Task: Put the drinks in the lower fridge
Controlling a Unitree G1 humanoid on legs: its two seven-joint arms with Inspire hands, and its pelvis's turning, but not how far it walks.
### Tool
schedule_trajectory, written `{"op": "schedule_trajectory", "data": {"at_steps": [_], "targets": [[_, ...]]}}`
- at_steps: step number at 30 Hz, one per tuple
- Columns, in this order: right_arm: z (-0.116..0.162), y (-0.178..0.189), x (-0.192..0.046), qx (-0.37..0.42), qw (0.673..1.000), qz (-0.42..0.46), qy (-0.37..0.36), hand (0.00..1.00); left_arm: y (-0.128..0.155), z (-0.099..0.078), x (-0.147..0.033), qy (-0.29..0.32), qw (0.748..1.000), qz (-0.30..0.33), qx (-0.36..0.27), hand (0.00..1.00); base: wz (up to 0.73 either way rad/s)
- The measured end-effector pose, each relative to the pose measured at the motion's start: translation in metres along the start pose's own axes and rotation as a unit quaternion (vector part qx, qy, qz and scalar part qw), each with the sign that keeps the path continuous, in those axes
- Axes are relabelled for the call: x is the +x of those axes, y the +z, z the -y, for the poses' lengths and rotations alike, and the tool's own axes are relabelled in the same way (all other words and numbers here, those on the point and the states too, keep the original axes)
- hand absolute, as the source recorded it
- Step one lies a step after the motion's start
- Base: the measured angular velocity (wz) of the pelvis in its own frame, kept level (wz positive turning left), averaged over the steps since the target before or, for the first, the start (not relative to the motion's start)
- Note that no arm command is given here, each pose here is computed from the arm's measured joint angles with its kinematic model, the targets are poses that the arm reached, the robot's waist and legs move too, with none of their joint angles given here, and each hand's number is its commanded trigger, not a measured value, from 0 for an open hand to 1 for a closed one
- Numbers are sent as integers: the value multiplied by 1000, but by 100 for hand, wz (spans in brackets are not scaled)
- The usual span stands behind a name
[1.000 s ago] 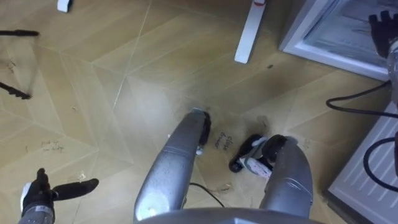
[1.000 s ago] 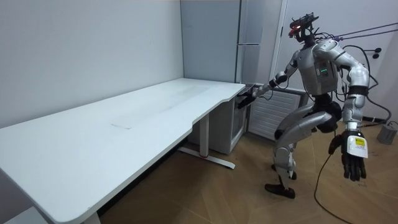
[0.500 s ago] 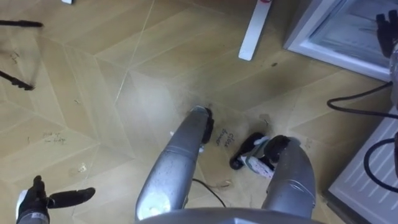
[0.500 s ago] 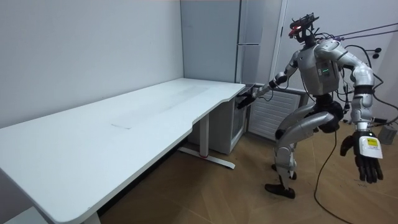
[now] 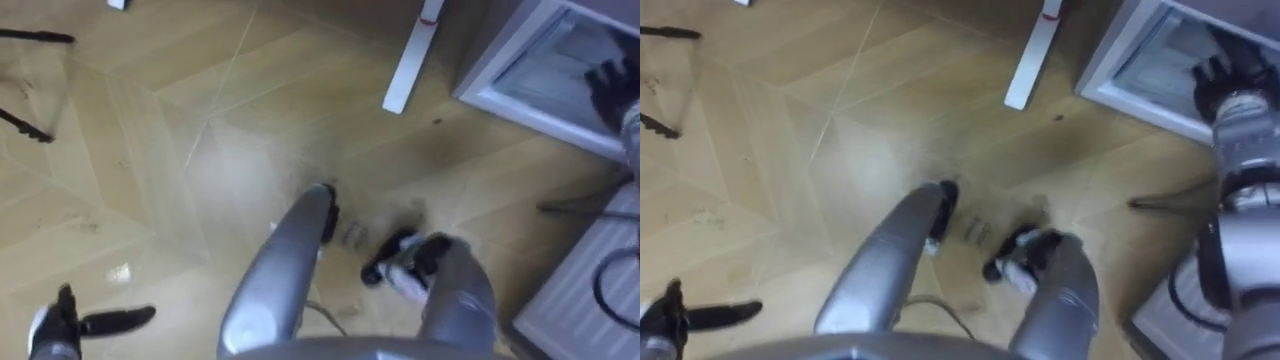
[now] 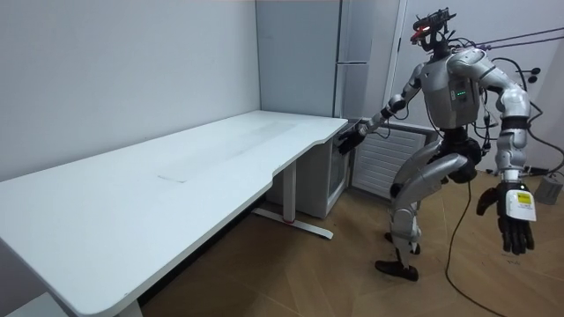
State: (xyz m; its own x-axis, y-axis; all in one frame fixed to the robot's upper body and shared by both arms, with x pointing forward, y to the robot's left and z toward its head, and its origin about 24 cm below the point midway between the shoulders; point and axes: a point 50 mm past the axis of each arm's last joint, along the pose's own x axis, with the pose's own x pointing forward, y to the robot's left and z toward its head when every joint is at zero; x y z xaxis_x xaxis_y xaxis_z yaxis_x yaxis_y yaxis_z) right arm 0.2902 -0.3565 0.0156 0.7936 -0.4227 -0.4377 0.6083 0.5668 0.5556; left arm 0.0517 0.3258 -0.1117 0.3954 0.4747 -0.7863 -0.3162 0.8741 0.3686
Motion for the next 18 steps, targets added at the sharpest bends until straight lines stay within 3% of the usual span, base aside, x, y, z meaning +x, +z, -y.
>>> {"op": "schedule_trajectory", "data": {"at_steps": [8, 18], "targets": [[68, -35, -22, -152, 985, -79, -25, 0, -6, 13, 7, -3, 999, -28, -27, 0, -16], [152, -135, -90, -188, 946, -248, -92, 0, -18, 53, 5, -47, 996, -50, -62, 0, -17]]}}
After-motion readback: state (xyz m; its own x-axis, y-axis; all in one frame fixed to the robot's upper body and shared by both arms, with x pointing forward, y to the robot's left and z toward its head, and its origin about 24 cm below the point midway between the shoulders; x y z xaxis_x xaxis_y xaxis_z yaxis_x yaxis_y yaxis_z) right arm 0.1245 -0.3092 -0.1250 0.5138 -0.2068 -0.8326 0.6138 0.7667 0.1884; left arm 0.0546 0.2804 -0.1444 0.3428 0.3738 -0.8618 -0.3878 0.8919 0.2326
